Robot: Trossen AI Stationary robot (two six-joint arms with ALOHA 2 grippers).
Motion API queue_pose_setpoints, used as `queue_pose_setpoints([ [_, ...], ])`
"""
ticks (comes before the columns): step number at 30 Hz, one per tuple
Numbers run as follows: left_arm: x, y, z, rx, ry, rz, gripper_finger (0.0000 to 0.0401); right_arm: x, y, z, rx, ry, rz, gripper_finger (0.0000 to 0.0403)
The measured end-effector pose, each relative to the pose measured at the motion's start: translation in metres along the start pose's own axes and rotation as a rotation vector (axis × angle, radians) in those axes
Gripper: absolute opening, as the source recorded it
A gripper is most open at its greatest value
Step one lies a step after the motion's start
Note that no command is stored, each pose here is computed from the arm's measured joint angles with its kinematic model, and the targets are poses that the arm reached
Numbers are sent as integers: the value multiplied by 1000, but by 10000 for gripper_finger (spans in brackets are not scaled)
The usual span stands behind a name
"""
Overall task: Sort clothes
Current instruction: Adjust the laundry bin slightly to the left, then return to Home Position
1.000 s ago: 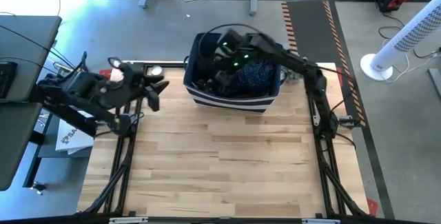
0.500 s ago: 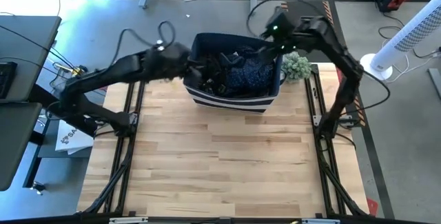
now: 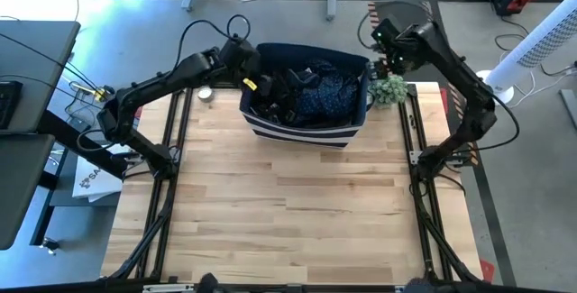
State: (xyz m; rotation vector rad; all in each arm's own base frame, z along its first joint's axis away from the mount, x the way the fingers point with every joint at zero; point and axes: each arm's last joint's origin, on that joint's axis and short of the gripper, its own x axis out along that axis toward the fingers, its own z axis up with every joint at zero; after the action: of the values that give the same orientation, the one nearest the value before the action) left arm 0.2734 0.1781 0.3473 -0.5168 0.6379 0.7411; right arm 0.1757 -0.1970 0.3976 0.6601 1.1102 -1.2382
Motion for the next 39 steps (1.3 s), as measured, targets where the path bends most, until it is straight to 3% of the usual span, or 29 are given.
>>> queue_pose_setpoints([
  [5, -3, 10, -5, -4, 77, 42, 130, 46, 8, -1, -3, 104, 167, 247],
  [11, -8, 2, -18, 21, 192, 11, 130, 87, 30, 15, 99, -84, 368, 247],
  [15, -8, 3, -25, 118, 219, 125, 130, 97, 37, 19, 165, -134, 423, 247],
  [18, -7, 18, -21, 187, 212, 243, 130, 96, 38, 20, 151, -148, 447, 247],
  [21, -6, 34, -16, 242, 215, 278, 130, 94, 37, 21, 151, -150, 449, 247],
  [29, -14, 71, 4, 319, 175, 305, 130, 63, 32, 28, 95, -207, 501, 247],
  [35, -60, 55, 12, 244, 44, 184, 130, -5, 16, 20, 26, -367, 540, 247],
  [39, -106, 41, 3, 196, -54, 66, 130, -51, 4, -5, -68, -482, 603, 247],
])
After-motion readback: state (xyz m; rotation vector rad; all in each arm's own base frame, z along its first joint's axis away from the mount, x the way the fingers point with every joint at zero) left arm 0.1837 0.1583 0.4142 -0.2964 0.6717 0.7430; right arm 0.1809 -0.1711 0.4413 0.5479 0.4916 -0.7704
